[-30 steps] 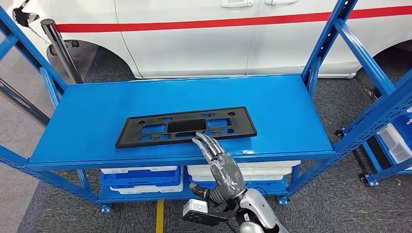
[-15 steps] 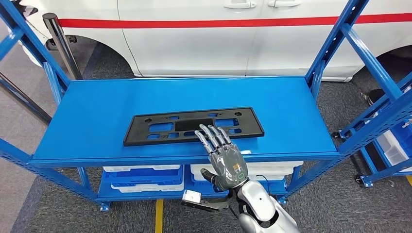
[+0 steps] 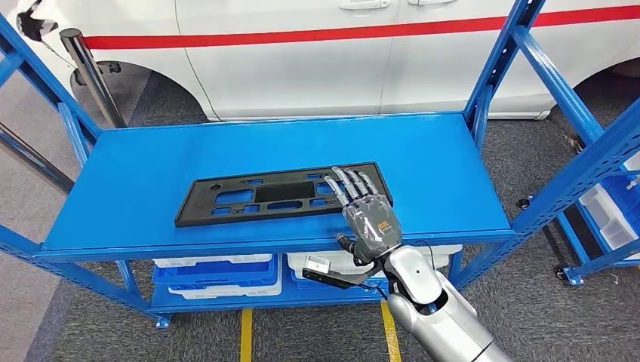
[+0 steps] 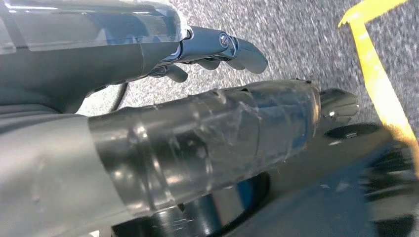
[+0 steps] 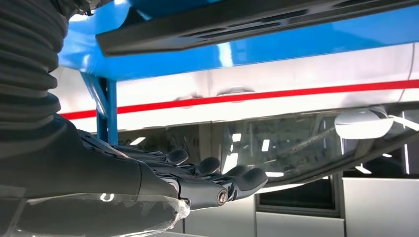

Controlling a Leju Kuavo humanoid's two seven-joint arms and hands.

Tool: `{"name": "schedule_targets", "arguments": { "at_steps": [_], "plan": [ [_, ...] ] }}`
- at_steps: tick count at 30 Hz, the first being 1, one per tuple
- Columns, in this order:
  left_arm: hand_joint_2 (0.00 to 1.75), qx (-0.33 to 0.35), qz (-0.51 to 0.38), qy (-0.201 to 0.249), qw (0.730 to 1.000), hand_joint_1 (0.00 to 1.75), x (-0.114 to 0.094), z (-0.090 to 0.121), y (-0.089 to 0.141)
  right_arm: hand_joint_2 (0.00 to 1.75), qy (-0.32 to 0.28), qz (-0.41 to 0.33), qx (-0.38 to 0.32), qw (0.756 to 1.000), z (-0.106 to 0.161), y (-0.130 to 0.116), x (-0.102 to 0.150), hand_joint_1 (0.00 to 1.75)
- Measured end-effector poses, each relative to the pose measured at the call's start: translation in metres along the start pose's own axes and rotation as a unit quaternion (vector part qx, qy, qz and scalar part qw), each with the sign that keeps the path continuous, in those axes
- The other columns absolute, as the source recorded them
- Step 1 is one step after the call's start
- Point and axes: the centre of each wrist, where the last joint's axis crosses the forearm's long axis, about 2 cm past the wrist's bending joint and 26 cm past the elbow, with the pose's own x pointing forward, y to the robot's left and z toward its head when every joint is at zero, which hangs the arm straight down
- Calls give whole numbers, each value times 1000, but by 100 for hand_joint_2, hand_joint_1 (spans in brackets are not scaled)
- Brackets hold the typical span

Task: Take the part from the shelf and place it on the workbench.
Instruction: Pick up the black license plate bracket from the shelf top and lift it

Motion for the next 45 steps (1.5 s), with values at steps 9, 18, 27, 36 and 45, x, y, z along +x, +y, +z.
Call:
{"name": "schedule_targets", "arguments": {
  "at_steps": [9, 18, 27, 36, 45],
  "plan": [
    [0, -1, 0, 0, 1000, 0, 0, 0, 0, 175, 11, 7, 16, 1000, -6, -1, -11, 0],
    [0, -2, 3, -6, 1000, 0, 1, 0, -1, 175, 26, -29, 55, 998, -9, -3, -24, 0],
    [0, -1, 6, -13, 1000, 0, 3, 0, -1, 175, 33, -42, 69, 996, -16, -11, -38, 0],
    [0, 0, 11, -15, 1000, 0, 3, 0, -1, 175, 37, -54, 94, 993, -20, -10, -46, 0],
    [0, 1, 16, -17, 1000, 0, 5, 0, 0, 175, 38, -59, 103, 992, -25, -14, -51, 0]
  ]
}}
